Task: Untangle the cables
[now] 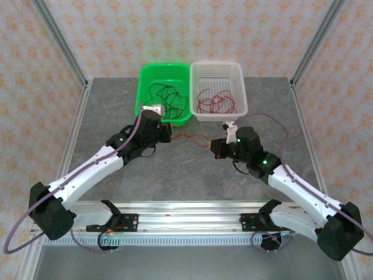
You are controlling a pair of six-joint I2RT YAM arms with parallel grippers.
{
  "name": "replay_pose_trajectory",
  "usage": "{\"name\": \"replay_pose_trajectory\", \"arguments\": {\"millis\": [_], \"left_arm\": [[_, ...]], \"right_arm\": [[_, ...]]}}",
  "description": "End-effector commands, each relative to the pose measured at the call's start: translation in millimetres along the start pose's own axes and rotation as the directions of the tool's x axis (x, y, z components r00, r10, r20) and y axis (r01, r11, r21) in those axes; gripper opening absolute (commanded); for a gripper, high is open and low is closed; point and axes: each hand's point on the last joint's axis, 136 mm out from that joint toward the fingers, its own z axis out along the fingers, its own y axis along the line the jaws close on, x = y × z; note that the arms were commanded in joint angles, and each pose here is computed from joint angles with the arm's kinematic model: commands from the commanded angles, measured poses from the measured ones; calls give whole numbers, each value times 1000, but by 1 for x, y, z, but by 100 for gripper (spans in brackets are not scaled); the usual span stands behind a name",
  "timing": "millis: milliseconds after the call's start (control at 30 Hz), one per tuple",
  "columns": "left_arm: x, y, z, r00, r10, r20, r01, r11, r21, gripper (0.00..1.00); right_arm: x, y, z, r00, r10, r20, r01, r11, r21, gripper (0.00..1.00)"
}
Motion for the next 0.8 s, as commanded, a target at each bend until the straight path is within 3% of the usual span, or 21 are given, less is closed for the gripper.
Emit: {"name": "replay_pose_trajectory", "arguments": {"millis": [0, 200, 433, 633, 767], "left_arm": [[-14, 15, -9, 999, 23, 42, -19, 996, -83, 0], [-13, 22, -10, 999, 41, 32, -37, 992, -121, 0], [-9, 26, -12, 999, 46, 14, -44, 989, -139, 0], [-8, 20, -14, 1000, 19, 16, -18, 995, -98, 0], [-12, 10, -18, 999, -14, 32, 15, 999, -43, 0]], "right_arm": [[-10, -30, -17, 995, 43, 95, -60, 983, 173, 0], [-29, -57, -47, 981, 15, 196, -87, 927, 364, 0], [-42, -77, -66, 977, -61, 205, -57, 849, 525, 0], [-33, -47, -37, 990, 39, 136, -85, 933, 349, 2], [-27, -6, -7, 981, 189, 39, -193, 973, 128, 28]]}}
